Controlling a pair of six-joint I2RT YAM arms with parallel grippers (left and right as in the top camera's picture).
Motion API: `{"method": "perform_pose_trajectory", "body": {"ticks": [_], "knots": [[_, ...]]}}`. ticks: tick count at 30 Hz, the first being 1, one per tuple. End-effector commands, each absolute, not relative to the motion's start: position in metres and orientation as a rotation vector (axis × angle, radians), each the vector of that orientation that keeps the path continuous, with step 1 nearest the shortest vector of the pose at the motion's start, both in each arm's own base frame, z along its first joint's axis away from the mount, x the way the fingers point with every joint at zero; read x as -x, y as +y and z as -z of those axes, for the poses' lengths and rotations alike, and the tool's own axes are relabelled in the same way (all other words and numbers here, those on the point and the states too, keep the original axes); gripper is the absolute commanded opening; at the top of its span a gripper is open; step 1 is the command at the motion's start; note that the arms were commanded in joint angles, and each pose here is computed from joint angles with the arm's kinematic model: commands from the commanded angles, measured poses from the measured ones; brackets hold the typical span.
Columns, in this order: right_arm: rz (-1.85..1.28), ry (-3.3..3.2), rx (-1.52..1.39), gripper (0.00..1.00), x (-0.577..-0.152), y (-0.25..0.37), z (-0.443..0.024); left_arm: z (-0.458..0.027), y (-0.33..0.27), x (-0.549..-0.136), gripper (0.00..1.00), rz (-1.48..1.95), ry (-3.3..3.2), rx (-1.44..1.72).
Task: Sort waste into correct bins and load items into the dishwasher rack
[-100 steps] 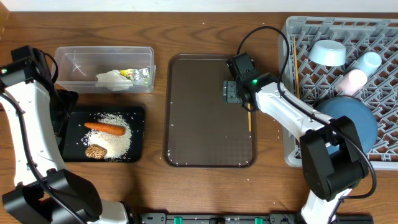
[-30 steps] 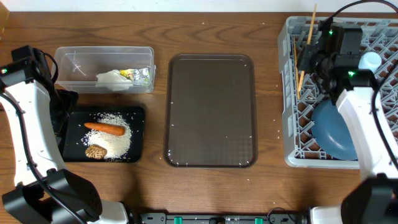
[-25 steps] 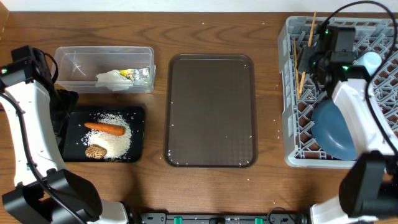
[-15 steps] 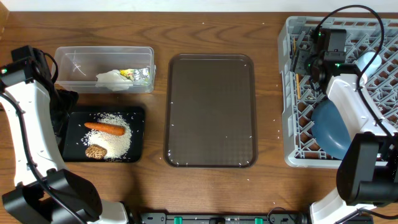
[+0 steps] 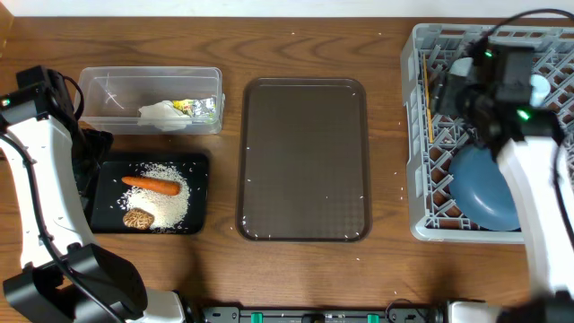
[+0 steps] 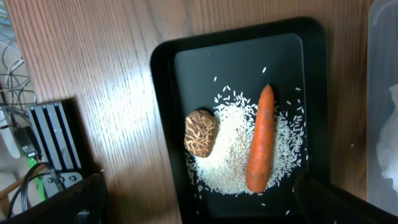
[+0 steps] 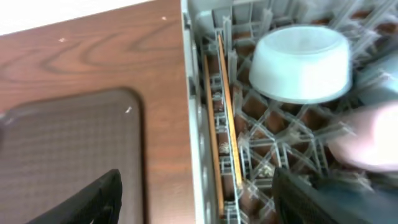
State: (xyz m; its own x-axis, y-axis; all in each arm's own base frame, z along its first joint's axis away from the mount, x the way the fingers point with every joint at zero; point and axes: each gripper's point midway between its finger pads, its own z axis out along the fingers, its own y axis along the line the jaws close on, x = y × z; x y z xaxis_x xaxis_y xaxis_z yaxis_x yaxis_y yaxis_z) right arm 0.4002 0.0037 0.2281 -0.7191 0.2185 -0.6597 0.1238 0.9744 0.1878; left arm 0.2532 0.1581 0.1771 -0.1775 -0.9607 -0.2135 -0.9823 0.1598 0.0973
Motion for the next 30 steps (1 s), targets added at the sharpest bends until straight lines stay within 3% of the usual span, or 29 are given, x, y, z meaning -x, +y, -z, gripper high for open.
{"method": "perform_pose_trajectory", "body": {"ticks": [1, 7, 12, 13, 14, 20, 30], "knots": [[-0.214, 2.379, -0.270, 0.70, -0.368, 0.009, -0.250, -0.179, 0.159, -0.251, 0.98, -0.331, 2.295, 1.964], [-0.227, 2.471, -0.239, 0.59, -0.296, 0.029, -0.239, -0.179, 0.159, -0.251, 0.98, -0.332, 2.296, 1.964], [-0.189, 2.370, -0.345, 0.59, -0.264, 0.028, -0.213, -0.179, 0.159, -0.251, 0.98, -0.332, 2.296, 1.964], [-0.169, 2.334, -0.407, 0.62, -0.258, 0.022, -0.206, -0.179, 0.159, -0.251, 0.98, -0.331, 2.295, 1.964], [-0.154, 2.298, -0.466, 0.99, -0.254, 0.016, -0.198, -0.179, 0.159, -0.251, 0.98, -0.331, 2.295, 1.964], [-0.196, 2.200, -0.579, 0.99, -0.241, 0.009, -0.165, -0.179, 0.159, -0.251, 0.98, -0.331, 2.296, 1.964], [-0.217, 2.192, -0.594, 0.99, -0.244, 0.011, -0.154, -0.179, 0.159, -0.251, 0.98, -0.331, 2.295, 1.964]]}}
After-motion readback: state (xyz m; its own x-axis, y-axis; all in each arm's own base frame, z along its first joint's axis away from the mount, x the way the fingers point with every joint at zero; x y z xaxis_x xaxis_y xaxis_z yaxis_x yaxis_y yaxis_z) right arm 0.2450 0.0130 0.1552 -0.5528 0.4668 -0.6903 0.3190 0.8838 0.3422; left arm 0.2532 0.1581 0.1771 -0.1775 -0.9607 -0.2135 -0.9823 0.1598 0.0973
